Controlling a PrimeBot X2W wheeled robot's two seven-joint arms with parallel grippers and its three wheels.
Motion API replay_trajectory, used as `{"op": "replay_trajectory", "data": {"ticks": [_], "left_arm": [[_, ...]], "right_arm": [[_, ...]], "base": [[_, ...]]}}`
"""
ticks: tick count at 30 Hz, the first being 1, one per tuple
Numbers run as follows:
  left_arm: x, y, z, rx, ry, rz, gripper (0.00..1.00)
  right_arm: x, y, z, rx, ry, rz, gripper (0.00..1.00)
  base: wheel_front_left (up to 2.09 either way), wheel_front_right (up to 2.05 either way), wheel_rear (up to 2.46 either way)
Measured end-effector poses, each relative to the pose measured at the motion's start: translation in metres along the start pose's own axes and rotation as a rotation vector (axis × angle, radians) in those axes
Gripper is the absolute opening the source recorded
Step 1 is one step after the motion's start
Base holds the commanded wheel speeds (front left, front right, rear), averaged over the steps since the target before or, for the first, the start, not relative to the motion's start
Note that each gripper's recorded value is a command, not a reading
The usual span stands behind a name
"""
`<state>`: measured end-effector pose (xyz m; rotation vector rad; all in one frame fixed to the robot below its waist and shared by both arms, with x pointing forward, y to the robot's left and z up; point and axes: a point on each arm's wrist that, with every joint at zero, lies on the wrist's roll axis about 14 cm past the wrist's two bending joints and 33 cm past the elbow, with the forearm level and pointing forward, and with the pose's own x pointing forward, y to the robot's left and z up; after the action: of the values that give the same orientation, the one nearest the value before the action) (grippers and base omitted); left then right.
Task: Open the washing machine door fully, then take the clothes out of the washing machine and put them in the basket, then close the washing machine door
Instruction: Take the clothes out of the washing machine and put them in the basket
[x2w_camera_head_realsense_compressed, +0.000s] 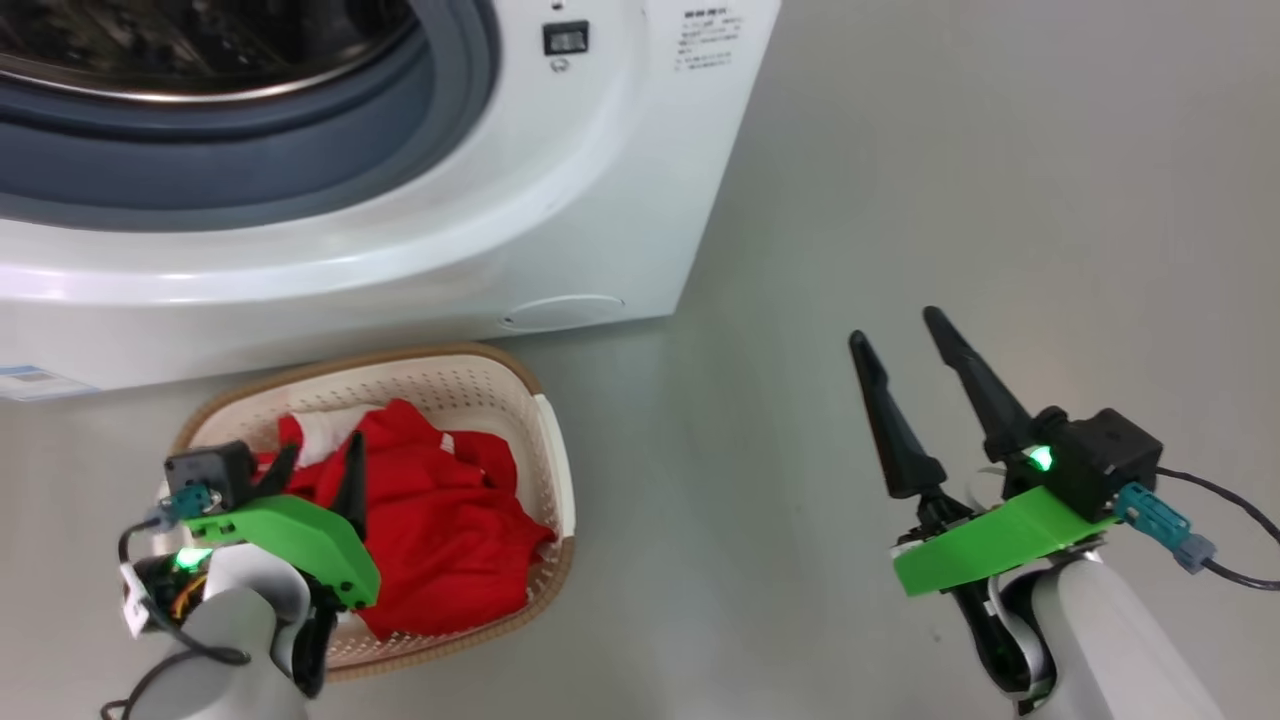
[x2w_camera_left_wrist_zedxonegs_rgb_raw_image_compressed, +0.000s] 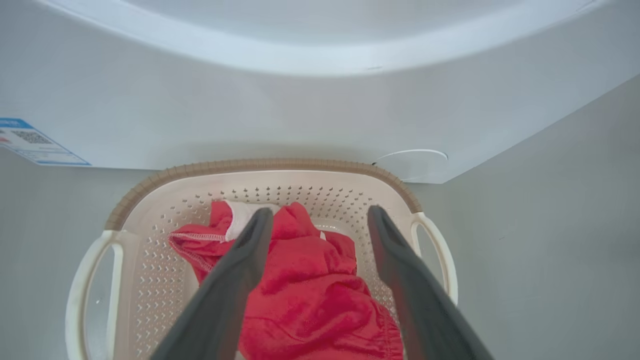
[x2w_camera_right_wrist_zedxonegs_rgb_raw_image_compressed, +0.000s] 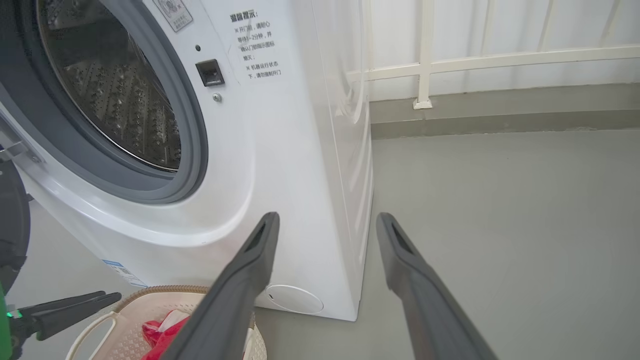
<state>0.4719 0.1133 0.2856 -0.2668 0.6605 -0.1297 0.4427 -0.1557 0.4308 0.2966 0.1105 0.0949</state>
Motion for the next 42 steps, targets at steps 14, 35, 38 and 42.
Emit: {"op": "replay_trajectory", "data": {"ticks": [14, 35, 38, 42], "left_arm": [[-0.064, -0.01, 0.067, 0.033, -0.315, -0.056, 1.0], [-0.193, -0.011, 0.147, 0.115, -0.741, -0.029, 1.0], [-0.205, -0.013, 0.147, 0.122, -0.765, -0.031, 1.0], [-0.216, -0.014, 0.145, 0.13, -0.78, -0.034, 1.0]], "right_arm": [[-0.017, -0.001, 0.036, -0.036, -0.095, -0.02, 1.0], [-0.077, -0.004, 0.084, -0.064, -0.236, -0.055, 1.0], [-0.084, -0.003, 0.088, -0.066, -0.252, -0.056, 1.0], [-0.091, -0.004, 0.098, -0.067, -0.285, -0.061, 1.0]], "base": [[0.0, 0.0, 0.0], [0.0, 0.0, 0.0], [0.0, 0.0, 0.0], [0.0, 0.0, 0.0]]}}
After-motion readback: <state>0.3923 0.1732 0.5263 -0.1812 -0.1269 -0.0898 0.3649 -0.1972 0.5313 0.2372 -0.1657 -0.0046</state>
